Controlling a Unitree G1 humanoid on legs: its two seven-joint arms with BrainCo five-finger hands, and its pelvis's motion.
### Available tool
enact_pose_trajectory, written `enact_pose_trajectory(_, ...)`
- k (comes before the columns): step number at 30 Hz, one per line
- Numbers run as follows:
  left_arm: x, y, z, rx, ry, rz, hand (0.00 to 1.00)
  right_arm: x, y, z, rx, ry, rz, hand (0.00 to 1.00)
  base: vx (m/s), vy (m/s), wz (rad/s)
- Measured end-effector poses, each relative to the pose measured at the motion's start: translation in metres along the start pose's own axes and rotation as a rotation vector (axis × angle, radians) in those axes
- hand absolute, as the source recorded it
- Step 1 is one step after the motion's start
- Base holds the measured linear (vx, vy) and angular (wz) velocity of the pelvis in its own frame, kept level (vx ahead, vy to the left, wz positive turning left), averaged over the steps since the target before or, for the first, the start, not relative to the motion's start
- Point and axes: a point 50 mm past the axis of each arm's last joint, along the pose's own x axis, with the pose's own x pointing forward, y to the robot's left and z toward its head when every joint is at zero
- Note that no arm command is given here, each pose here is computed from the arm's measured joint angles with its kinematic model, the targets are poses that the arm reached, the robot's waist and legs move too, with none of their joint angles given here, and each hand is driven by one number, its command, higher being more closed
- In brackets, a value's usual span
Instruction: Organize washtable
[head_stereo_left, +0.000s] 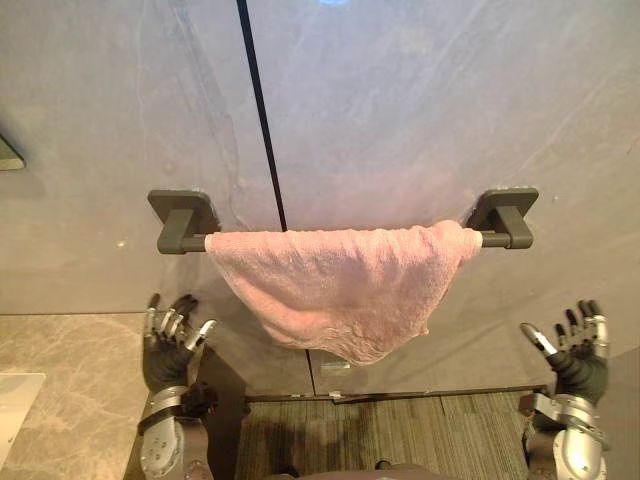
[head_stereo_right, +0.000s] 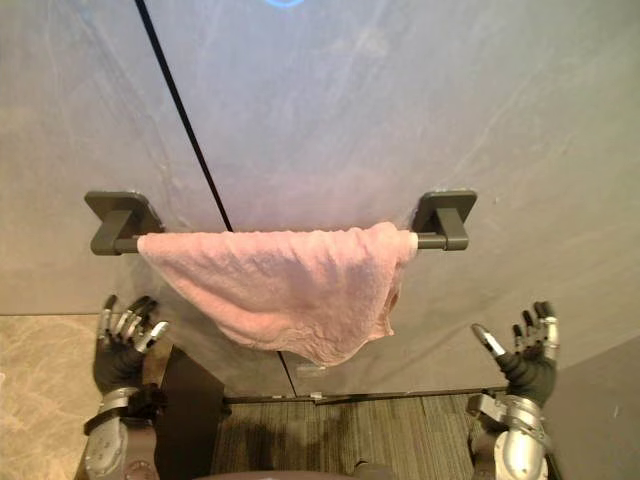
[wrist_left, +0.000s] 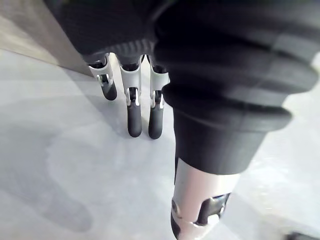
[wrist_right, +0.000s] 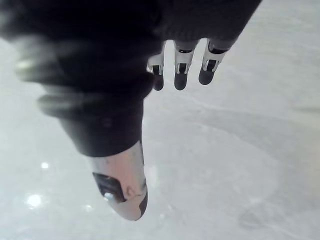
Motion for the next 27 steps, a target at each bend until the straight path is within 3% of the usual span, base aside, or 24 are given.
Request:
enact_pose_trajectory(7, 0.006, -0.008, 0.074, 0.011, -0.367, -0.027, 0.0, 0.02, 0.001, 0.058, 0.009, -0.315, -0.044, 0.0, -0.02, -0.006, -0.01)
enact_pose_trajectory(11, 0.0, -0.02, 0.113, 0.014, -0.566, -0.107, 0.0, 0.027, 0.02, 0.106, 0.127, -0.594, 0.078, 0.0, -0.08, -0.012, -0.07)
enact_pose_trajectory(16, -0.005, -0.048, 0.134, -0.106, -0.67, -0.311, 0.0, 0.029, 0.06, 0.136, 0.344, -0.766, 0.385, 0.0, -0.06, -0.014, -0.01)
enact_pose_trajectory(19, -0.01, -0.078, 0.134, -0.295, -0.632, -0.569, 0.0, 0.02, 0.101, 0.142, 0.536, -0.755, 0.689, 0.0, -0.01, -0.005, 0.0)
enact_pose_trajectory(21, -0.015, -0.105, 0.122, -0.458, -0.504, -0.801, 0.0, 0.004, 0.136, 0.14, 0.705, -0.672, 0.961, 0.0, 0.0, 0.0, 0.0)
enact_pose_trajectory(24, -0.023, -0.129, 0.101, -0.614, -0.286, -1.017, 0.0, -0.018, 0.168, 0.133, 0.823, -0.508, 1.269, 0.0, 0.0, 0.0, 0.0)
enact_pose_trajectory(27, -0.027, -0.138, 0.081, -0.654, -0.103, -1.114, 0.0, -0.028, 0.179, 0.127, 0.842, -0.4, 1.426, 0.0, -0.02, -0.008, 0.0)
